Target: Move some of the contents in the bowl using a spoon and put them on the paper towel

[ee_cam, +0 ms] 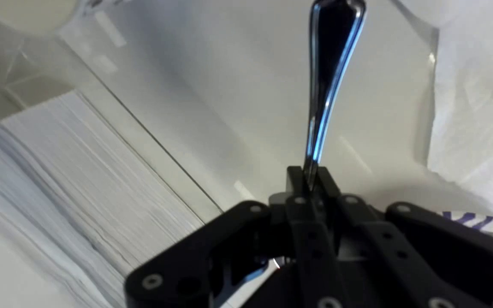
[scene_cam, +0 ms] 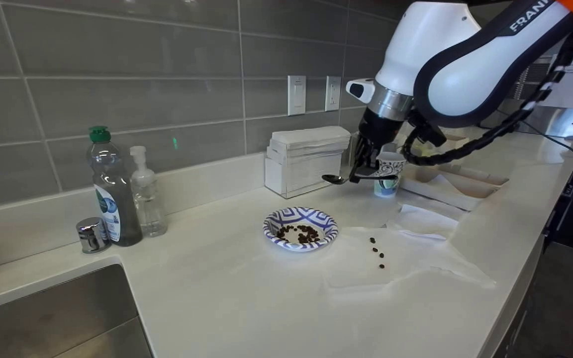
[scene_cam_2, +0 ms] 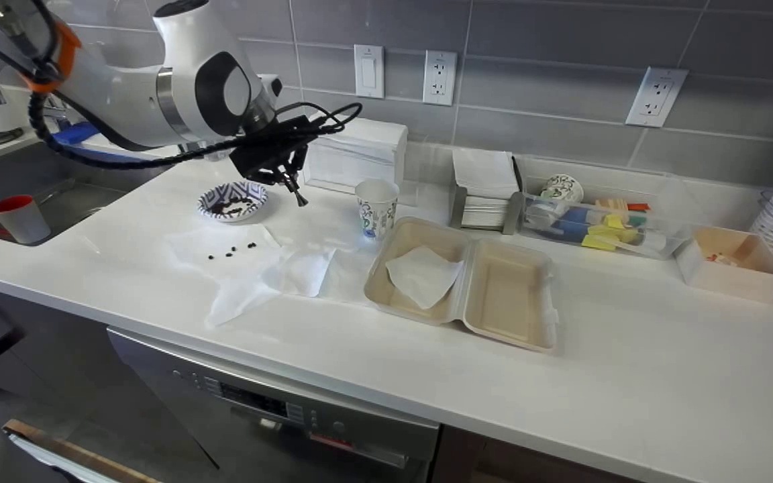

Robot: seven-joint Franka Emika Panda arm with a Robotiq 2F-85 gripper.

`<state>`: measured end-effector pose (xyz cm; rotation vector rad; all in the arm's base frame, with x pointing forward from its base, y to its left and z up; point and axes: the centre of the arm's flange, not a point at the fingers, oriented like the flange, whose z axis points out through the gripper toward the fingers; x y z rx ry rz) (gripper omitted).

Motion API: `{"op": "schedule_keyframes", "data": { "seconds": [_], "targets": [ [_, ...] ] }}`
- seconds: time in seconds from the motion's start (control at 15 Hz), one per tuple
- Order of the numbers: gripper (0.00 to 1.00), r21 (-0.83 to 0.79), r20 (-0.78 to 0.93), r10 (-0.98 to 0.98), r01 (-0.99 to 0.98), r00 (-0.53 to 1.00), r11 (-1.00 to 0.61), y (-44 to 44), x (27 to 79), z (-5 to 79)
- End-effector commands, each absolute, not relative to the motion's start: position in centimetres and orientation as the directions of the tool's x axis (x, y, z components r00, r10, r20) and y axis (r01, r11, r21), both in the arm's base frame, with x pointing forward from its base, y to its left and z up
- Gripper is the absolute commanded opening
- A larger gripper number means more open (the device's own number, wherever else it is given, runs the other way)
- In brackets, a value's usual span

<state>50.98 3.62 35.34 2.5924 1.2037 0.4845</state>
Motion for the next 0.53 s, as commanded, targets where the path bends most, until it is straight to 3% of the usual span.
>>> {"op": "schedule_keyframes", "data": {
  "seconds": [0.0,0.13,0.2,0.47],
  "targets": [
    [0.02,0.409,0.088,0.855,0.764,0.512,-0.499,7.8,51.6,35.7],
    [0.02,0.418,0.041,0.865,0.778,0.5,-0.469,9.3,51.8,34.9],
    [0.08,0.412,0.094,0.86,0.767,0.502,-0.492,7.7,51.2,36.0],
    [0.08,0.415,0.067,0.867,0.777,0.493,-0.474,8.6,51.3,35.6]
  ]
}}
